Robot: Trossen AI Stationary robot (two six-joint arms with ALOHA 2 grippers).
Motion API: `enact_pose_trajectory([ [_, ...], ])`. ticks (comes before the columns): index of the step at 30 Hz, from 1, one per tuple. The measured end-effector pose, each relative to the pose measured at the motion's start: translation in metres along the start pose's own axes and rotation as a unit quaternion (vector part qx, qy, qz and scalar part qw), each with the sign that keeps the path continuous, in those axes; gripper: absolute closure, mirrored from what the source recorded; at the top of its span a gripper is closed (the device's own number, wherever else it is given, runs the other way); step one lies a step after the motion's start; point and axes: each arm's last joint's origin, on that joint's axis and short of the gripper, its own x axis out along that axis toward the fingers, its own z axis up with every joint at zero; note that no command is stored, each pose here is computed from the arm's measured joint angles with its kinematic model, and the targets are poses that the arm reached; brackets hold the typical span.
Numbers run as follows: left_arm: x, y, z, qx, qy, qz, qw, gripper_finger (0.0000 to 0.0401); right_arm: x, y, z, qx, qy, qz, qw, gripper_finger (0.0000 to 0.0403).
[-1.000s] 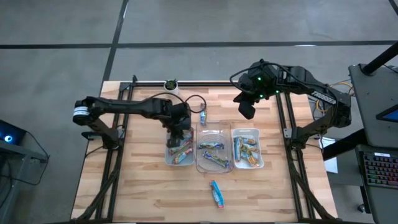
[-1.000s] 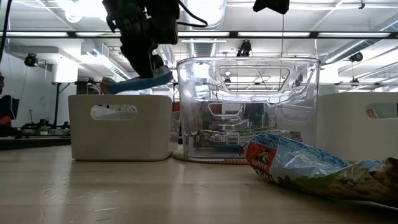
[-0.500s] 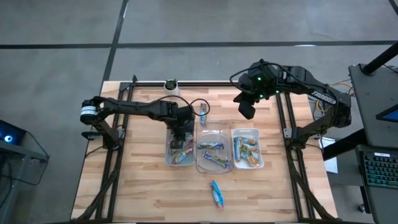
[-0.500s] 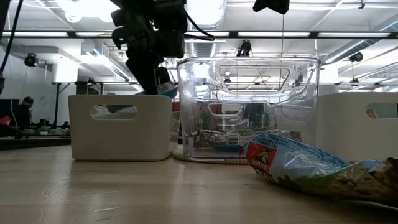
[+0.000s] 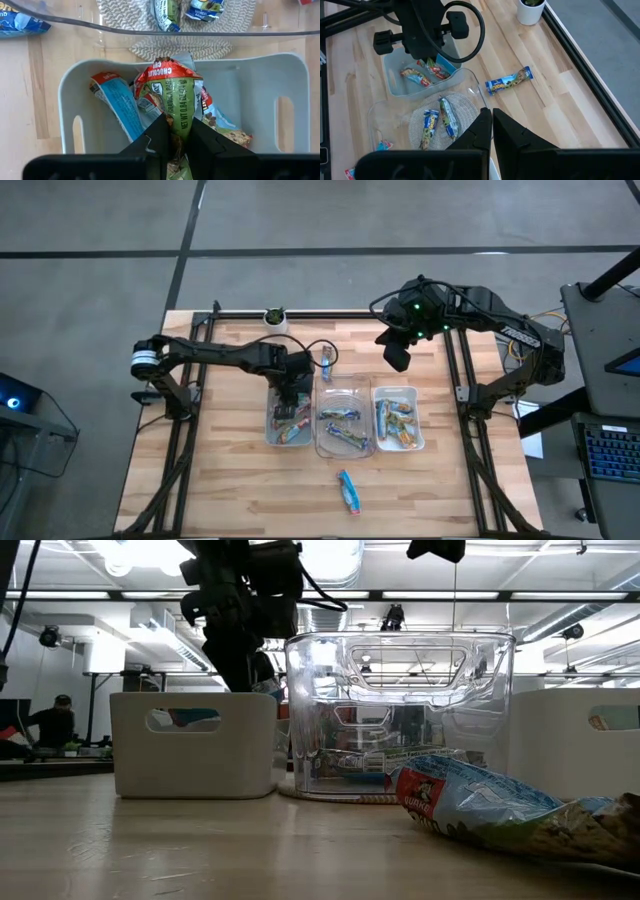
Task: Pick and place Granola Bars by type
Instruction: Put the top red granola bar into the gray bin
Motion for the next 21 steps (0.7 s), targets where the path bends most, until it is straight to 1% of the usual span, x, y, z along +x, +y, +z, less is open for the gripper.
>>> enact_pose_trajectory([
  [7, 0.0, 0.0, -0.0001, -0.004, 0.0, 0.0, 1.0, 0.0364, 0.0, -0.0001, 0.0001, 0.0, 0.0, 0.0, 1.0, 0.0394],
  [13, -0.0001, -0.0001, -0.0007, -0.007, 0.003, -0.001, 1.0, 0.036, 0.0, -0.0001, 0.0001, 0.013, 0.0, -0.001, 1.0, 0.0394],
  [16, -0.0001, -0.0002, -0.0007, -0.008, 0.003, -0.001, 1.0, 0.0343, 0.0, 0.0, 0.0001, 0.013, -0.001, -0.001, 1.0, 0.0394],
  [21, -0.0001, -0.0002, -0.0007, -0.01, 0.003, -0.002, 1.0, 0.0301, 0.0, -0.0001, 0.0001, 0.013, -0.001, -0.001, 1.0, 0.0394],
])
